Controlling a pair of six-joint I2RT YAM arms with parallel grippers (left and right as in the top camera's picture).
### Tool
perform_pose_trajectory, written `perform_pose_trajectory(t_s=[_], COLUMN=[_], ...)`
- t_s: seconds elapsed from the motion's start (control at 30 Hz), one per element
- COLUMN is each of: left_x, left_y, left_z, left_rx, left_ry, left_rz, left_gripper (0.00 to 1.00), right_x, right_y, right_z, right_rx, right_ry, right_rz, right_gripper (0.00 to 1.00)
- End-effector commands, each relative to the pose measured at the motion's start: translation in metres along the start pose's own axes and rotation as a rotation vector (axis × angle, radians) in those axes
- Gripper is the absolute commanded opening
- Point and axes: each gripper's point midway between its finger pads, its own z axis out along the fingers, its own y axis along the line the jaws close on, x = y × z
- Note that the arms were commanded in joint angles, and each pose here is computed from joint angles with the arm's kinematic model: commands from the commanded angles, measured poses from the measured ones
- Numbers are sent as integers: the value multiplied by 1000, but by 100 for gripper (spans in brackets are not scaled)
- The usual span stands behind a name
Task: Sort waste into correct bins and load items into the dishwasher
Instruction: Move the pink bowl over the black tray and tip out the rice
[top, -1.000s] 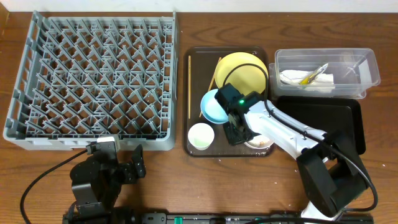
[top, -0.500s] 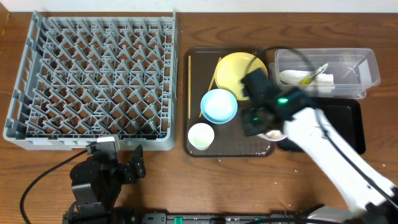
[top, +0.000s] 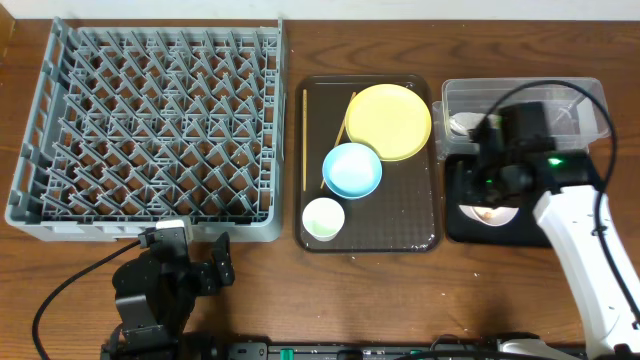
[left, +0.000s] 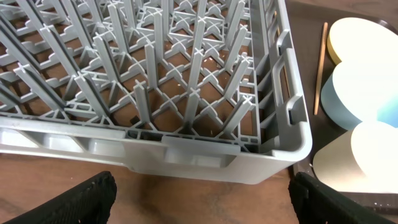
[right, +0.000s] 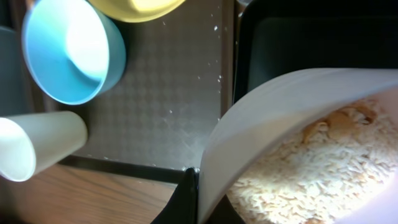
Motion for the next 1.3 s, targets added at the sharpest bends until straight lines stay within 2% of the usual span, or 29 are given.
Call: perform_pose_trajectory(t_s=[0.0, 0.27, 0.53, 0.73, 1.0, 1.27], left_x=[-5, -5, -5, -5, -5, -5], left_y=[-3, -3, -3, -3, -3, -3], left_z=[-3, -3, -3, -3, -3, -3], left_rx=[13, 13, 13, 13, 13, 13], left_ry=[-15, -15, -15, -15, -15, -15], left_rz=[-12, -12, -12, -13, -13, -12], left_gripper=[91, 90, 91, 90, 91, 91], right_x=[-2, -6, -16, -28, -36, -32], right_y=[7, -20, -45, -62, -90, -121], right_z=[-7, -13, -33, -56, -57, -39], right_rx=[-207, -435, -740, -862, -980, -1071], right_ry=[-19, -117, -359, -488, -542, -481], right_rz=[-14, 96, 196, 206, 291, 536], right_gripper=[1, 1, 1, 1, 1, 1])
